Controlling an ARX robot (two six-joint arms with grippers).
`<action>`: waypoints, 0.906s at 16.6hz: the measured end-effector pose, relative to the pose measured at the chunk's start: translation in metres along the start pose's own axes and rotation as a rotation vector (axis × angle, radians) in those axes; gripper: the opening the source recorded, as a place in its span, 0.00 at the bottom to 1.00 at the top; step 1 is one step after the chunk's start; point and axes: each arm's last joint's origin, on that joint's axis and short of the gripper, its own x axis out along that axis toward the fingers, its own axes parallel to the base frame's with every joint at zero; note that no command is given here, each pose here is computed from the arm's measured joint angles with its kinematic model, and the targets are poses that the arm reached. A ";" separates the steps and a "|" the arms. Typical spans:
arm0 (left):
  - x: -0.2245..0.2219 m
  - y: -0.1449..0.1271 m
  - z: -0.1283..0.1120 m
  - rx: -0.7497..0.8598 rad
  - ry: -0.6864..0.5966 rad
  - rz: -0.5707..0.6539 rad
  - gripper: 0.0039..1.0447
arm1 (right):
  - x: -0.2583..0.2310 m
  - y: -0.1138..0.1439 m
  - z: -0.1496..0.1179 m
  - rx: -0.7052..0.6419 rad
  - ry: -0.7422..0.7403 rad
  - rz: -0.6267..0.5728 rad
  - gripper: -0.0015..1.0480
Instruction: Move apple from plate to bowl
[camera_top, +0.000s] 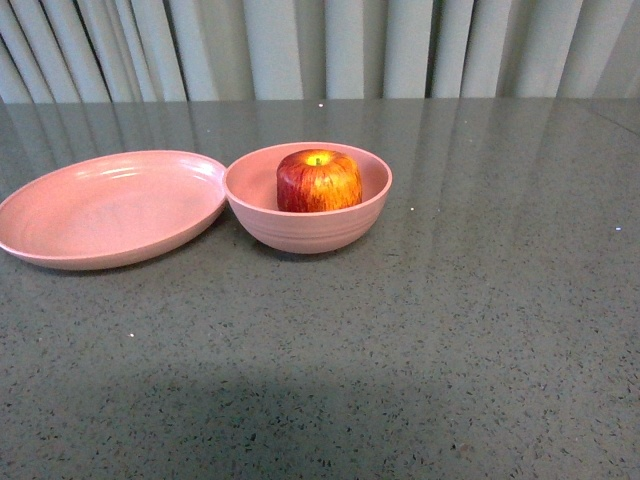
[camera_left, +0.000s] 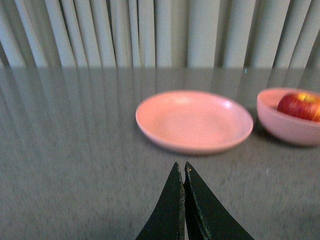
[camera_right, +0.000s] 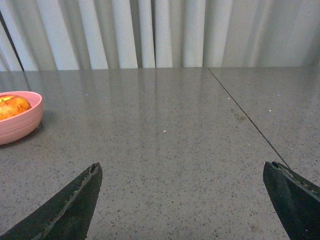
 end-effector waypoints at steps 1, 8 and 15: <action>0.000 0.000 0.001 0.000 -0.003 0.003 0.01 | 0.000 0.000 0.000 0.000 -0.001 0.001 0.94; 0.000 0.000 -0.001 -0.001 0.008 0.000 0.14 | 0.000 0.000 0.000 0.000 -0.001 0.000 0.94; 0.000 0.000 -0.001 0.000 0.008 0.000 0.88 | 0.000 0.000 0.000 0.000 -0.001 0.000 0.94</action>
